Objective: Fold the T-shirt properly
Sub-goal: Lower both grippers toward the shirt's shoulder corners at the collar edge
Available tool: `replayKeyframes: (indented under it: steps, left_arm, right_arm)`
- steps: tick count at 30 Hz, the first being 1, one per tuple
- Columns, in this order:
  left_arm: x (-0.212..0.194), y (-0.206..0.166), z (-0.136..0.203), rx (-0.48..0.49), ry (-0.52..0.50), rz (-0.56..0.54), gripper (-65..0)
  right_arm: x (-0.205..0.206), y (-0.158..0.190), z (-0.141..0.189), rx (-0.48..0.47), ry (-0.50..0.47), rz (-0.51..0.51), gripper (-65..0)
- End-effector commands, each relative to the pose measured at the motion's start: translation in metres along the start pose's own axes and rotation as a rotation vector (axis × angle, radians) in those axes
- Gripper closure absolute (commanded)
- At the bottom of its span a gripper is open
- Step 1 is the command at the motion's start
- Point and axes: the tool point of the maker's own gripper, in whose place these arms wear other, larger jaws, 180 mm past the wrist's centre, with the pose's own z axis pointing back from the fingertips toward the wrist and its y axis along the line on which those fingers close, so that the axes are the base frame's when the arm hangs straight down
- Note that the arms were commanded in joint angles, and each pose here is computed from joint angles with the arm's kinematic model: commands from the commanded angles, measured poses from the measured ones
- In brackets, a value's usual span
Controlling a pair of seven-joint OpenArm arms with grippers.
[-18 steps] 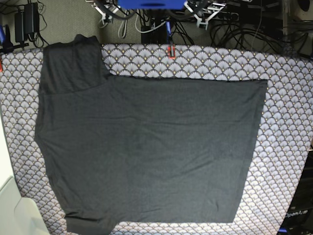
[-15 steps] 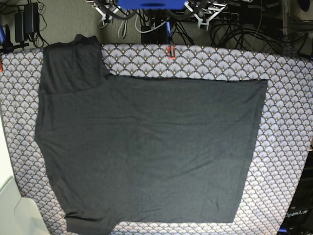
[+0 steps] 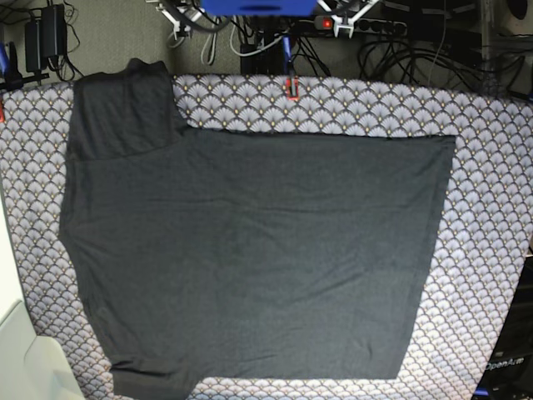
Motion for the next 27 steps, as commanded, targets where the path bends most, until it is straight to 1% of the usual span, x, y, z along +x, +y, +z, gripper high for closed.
replayKeyframes:
  steps: [1,3,8,18,20,22,27]
  left_arm:
    - [0.0,-0.001,0.0,-0.001,-0.002,-0.002,-0.4]
    - [0.003,-0.003,0.0,-0.006,-0.003,-0.001,-0.4]
    - [0.003,-0.004,0.0,-0.005,-0.001,0.001,-0.4]
    - [0.006,0.0,0.0,0.001,-0.007,-0.001,-0.4]
    - [0.005,0.001,-0.001,0.003,0.021,-0.001,-0.4]
    - [0.007,0.002,-0.002,0.005,0.074,-0.001,-0.3]
    - [0.015,0.004,-0.002,0.004,0.096,0.0,-0.3]
  right_arm:
    - [0.008,-0.001,0.0,0.004,-0.018,-0.005,0.0]
    - [0.017,-0.002,0.001,0.003,-0.046,-0.005,0.0]
    - [0.019,-0.002,0.002,0.003,-0.077,-0.008,0.0]
    - [0.01,-0.001,0.002,0.005,-0.061,-0.01,0.0]
    - [0.009,0.0,0.002,0.006,-0.06,-0.01,0.0]
    - [0.009,0.0,0.002,0.006,-0.06,-0.01,0.0]
    - [0.009,0.0,0.002,0.006,-0.063,-0.01,0.0]
